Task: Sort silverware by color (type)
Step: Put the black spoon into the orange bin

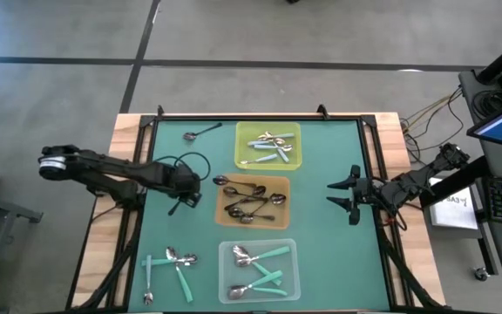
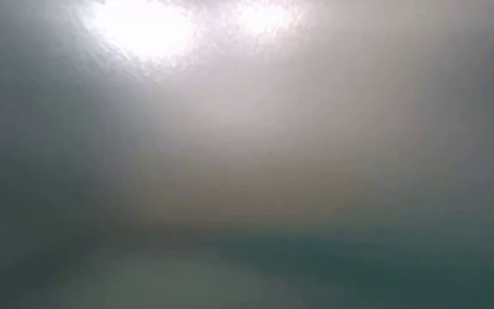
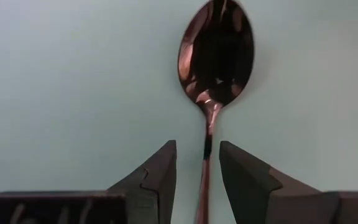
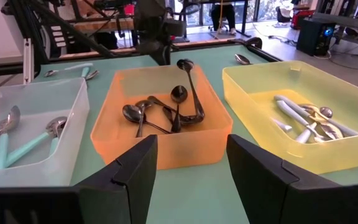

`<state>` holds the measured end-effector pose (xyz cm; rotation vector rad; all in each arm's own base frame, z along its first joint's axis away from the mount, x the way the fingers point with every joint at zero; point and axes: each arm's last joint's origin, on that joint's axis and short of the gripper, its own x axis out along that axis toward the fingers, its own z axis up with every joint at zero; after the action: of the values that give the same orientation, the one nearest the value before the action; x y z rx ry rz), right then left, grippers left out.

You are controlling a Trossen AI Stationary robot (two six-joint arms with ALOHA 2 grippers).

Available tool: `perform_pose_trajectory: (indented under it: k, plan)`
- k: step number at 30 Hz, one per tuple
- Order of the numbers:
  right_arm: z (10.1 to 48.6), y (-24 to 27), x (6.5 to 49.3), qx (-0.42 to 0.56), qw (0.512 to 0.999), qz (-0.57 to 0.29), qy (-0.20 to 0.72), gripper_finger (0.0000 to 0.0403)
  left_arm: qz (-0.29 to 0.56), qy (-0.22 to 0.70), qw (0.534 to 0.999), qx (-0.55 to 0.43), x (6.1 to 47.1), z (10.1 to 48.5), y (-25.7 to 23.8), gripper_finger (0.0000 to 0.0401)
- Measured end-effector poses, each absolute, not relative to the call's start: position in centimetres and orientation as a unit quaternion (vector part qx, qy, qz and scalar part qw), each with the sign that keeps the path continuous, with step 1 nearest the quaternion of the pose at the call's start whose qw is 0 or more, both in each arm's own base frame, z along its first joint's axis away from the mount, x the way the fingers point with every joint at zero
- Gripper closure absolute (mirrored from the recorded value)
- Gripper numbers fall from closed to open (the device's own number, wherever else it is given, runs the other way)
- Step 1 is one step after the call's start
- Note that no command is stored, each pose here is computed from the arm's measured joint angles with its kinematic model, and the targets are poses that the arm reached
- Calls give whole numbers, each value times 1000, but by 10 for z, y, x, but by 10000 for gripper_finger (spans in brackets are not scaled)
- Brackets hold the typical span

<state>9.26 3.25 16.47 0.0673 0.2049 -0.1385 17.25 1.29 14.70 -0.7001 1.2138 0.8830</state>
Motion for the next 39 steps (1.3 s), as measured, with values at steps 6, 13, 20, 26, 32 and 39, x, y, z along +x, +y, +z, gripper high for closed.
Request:
perform_pose_trajectory:
  k: [6, 13, 20, 26, 32, 39]
  plan:
    - [165, 33, 93, 33, 992, -69, 102, 218, 395, 552, 669, -303, 178, 138, 13, 296]
    - [165, 33, 93, 33, 992, -69, 102, 218, 382, 578, 665, -278, 183, 129, 13, 362]
    - [165, 33, 93, 33, 992, -69, 102, 218, 373, 579, 672, -270, 186, 135, 14, 398]
    - [165, 33, 93, 33, 992, -69, 102, 218, 402, 571, 682, -215, 195, 170, 19, 400]
    - [165, 33, 93, 33, 992, -69, 102, 218, 389, 533, 735, -153, 222, 218, 23, 400]
    - [165, 33, 93, 33, 992, -69, 102, 218, 334, 493, 797, -97, 265, 247, 22, 401]
